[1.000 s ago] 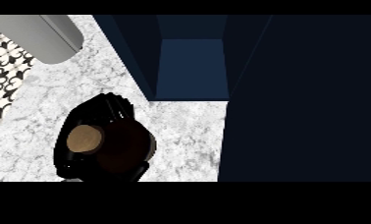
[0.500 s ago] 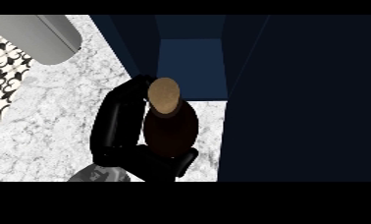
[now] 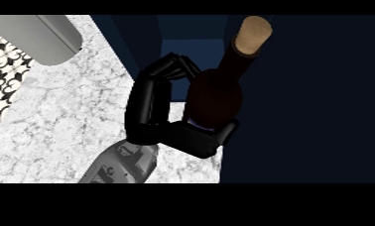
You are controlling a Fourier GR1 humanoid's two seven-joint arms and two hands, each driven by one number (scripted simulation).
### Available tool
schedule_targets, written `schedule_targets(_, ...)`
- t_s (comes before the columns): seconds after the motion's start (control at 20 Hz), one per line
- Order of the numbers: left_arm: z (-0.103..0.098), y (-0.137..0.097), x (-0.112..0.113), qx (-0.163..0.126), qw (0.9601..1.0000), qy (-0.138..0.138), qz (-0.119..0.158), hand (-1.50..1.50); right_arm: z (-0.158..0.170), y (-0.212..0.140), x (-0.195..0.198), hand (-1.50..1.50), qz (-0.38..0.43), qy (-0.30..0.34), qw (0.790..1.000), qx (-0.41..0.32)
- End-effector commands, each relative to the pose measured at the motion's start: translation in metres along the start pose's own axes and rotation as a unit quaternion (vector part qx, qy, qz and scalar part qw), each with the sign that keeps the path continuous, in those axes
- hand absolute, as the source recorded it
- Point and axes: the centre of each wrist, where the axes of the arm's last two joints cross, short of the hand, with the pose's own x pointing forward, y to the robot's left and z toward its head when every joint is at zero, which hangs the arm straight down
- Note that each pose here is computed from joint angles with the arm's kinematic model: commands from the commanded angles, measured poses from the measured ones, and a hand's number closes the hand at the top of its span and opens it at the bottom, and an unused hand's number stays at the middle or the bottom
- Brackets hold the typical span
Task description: Pick up the wine, place it into the cabinet and close the cabinet
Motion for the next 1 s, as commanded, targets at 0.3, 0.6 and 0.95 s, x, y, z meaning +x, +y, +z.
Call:
schedule_targets(0.3,-0.024,-0.019,-0.002,0.019,0.9994,-0.013,-0.027,1.50,0.001,-0.005,0.015,-1.50,-0.018,-0.026,0.999,0.011)
schedule_targets(0.6,-0.037,-0.014,-0.030,0.040,0.9992,0.006,-0.009,1.50,0.016,-0.008,0.022,-1.50,-0.009,-0.032,0.999,0.029)
schedule_targets(0.95,0.009,-0.008,-0.058,0.056,0.9984,-0.001,0.007,1.50,0.027,0.004,0.030,-1.50,-0.017,-0.028,0.999,0.016)
